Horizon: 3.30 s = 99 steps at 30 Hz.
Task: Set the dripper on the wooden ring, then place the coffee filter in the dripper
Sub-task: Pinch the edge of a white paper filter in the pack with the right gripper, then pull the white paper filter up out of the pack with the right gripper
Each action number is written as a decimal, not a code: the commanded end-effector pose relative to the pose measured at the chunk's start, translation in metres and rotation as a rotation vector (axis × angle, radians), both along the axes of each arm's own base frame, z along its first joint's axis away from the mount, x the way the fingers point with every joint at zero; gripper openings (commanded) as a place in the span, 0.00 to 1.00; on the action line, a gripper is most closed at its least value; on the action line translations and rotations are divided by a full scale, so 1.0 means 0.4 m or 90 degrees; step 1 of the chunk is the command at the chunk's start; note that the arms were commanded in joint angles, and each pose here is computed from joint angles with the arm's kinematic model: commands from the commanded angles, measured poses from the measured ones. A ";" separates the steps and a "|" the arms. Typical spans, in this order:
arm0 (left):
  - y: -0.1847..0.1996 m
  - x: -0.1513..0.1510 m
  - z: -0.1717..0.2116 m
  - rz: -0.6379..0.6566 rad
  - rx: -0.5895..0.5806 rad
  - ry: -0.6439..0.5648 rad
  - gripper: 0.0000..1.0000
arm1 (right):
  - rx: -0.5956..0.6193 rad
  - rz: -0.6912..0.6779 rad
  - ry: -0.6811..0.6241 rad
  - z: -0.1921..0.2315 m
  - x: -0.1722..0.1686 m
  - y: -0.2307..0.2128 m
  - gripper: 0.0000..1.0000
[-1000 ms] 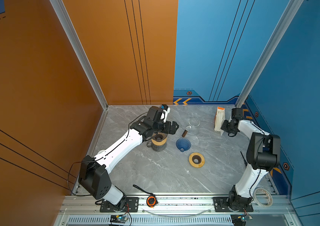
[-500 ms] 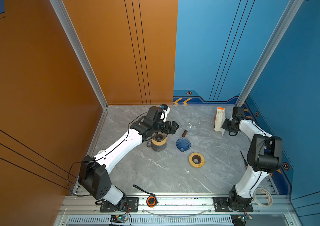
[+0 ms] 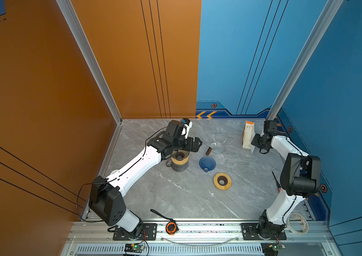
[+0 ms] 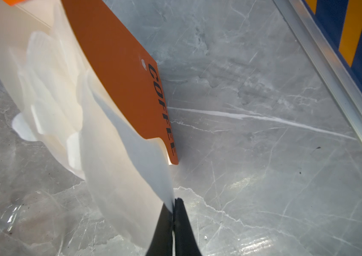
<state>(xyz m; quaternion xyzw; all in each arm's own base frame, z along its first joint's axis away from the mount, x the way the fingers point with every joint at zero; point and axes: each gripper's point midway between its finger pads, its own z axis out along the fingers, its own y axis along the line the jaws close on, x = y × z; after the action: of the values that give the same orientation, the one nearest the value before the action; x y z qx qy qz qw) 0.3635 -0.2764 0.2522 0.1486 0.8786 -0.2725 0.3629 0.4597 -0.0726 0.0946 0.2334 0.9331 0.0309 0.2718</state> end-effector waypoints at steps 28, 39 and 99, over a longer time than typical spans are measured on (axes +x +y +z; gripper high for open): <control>0.002 0.016 0.016 0.003 0.001 0.001 0.98 | -0.002 0.009 0.030 -0.060 0.032 0.000 0.23; -0.001 0.021 0.016 0.001 -0.001 0.002 0.98 | -0.005 0.013 0.036 -0.074 0.039 -0.004 0.23; -0.011 0.008 0.035 -0.008 -0.007 -0.005 0.98 | 0.009 0.048 -0.058 0.184 -0.078 0.050 0.00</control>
<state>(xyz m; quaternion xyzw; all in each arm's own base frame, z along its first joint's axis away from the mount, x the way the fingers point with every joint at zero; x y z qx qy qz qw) 0.3682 -0.2774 0.2528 0.1464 0.8811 -0.2705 0.3593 0.4445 -0.0612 0.1642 0.2102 0.9207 0.0540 0.3244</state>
